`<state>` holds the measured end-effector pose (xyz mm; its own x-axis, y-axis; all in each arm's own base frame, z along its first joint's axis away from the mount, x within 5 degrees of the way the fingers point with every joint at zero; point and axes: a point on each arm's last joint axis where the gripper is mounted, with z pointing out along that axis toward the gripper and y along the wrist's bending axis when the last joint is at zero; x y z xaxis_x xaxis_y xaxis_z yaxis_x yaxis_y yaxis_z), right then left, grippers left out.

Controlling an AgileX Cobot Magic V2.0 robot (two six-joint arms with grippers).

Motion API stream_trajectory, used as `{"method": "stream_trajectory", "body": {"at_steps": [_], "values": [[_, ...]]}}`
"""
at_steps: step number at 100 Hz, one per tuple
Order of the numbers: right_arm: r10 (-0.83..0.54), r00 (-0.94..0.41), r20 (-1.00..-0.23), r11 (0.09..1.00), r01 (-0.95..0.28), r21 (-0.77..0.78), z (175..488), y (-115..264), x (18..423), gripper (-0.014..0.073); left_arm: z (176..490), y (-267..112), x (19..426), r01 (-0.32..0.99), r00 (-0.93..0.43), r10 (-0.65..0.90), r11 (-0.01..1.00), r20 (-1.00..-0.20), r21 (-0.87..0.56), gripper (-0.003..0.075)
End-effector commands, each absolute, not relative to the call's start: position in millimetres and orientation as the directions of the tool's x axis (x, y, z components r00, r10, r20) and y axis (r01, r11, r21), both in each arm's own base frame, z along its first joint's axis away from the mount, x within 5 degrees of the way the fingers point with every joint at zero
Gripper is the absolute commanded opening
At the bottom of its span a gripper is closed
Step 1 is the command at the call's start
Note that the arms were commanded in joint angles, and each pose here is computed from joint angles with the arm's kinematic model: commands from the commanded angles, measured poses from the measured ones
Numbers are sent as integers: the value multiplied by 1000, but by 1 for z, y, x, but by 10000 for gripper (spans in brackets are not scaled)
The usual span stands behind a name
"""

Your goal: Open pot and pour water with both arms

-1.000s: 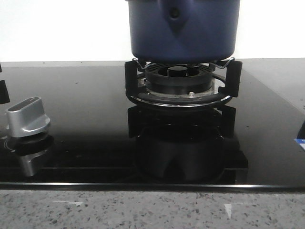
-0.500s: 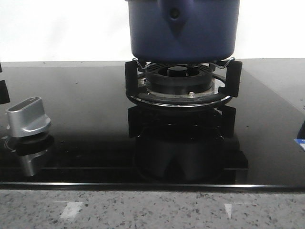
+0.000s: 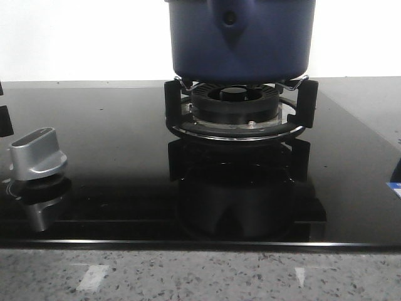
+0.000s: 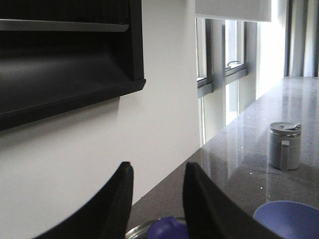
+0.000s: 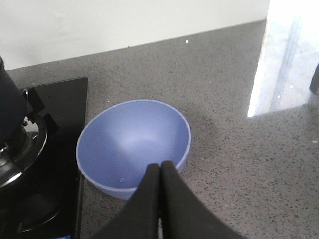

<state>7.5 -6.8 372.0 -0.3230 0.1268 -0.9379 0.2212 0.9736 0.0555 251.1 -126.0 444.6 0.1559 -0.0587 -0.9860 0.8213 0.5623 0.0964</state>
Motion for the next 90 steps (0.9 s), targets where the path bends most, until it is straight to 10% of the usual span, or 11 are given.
{"method": "stream_trajectory", "body": {"at_steps": [1, 43, 90], "values": [[46, -230, -972, 982, 191, 1, 377, -5, -2, -69, 453, -109, 225, 754, 166, -100, 654, -981, 61, 188], [-20, -170, -985, 997, -72, -8, 339, 21, -20, -69, 355, -63, 130, 547, 40, -67, 836, -997, -34, 10], [59, -198, -979, 979, -178, 95, 331, 32, -15, -69, 340, -41, 69, 486, 201, -102, 874, -974, 9, -20]]}}
